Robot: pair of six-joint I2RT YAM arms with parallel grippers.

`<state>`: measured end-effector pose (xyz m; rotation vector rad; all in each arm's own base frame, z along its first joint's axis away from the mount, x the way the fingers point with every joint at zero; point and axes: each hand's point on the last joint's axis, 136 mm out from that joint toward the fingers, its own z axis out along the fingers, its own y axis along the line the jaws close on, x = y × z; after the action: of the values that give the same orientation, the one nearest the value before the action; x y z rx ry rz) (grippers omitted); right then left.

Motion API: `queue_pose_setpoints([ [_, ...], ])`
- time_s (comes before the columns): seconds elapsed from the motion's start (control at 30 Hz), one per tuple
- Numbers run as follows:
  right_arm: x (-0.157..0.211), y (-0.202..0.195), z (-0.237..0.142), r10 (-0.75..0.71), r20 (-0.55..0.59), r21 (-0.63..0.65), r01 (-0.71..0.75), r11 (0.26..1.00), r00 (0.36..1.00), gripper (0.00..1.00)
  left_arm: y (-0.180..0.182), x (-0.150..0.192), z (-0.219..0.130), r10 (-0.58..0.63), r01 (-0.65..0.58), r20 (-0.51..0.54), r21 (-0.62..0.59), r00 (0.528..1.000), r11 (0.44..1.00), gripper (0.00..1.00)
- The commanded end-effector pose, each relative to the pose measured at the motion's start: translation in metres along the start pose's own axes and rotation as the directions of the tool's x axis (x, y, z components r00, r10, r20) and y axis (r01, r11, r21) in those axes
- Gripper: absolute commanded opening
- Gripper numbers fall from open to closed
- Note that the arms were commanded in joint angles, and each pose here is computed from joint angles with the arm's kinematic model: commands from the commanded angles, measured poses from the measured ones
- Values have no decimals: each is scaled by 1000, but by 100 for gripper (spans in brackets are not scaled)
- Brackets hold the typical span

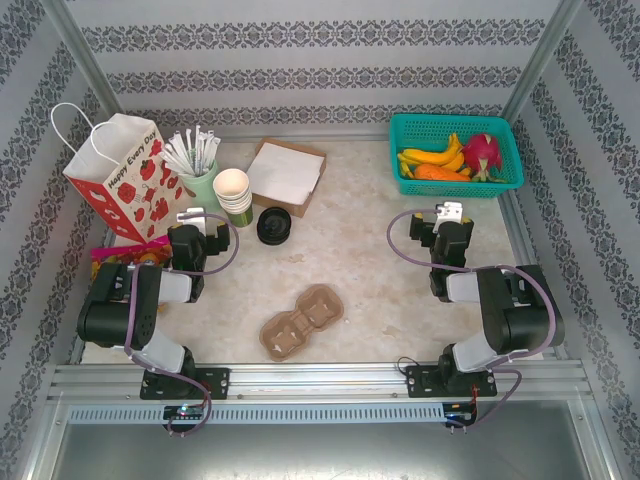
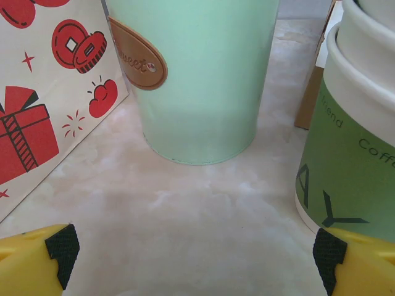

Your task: Pack the takeout coffee

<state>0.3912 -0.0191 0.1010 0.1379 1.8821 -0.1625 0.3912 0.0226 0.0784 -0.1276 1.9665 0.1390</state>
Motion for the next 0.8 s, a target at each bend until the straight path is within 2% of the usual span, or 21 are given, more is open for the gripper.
queue_pose_setpoints([
  [0.0, -8, -2, -2, 31, 33, 10, -31, 999, 999, 98, -2, -7, 2, 4, -4, 17, 15, 1000, 1000, 99],
  [0.77, -8, -2, -2, 33, 33, 7, -34, 999, 999, 98, -2, -8, 2, 5, -5, 20, 16, 1000, 1000, 100],
])
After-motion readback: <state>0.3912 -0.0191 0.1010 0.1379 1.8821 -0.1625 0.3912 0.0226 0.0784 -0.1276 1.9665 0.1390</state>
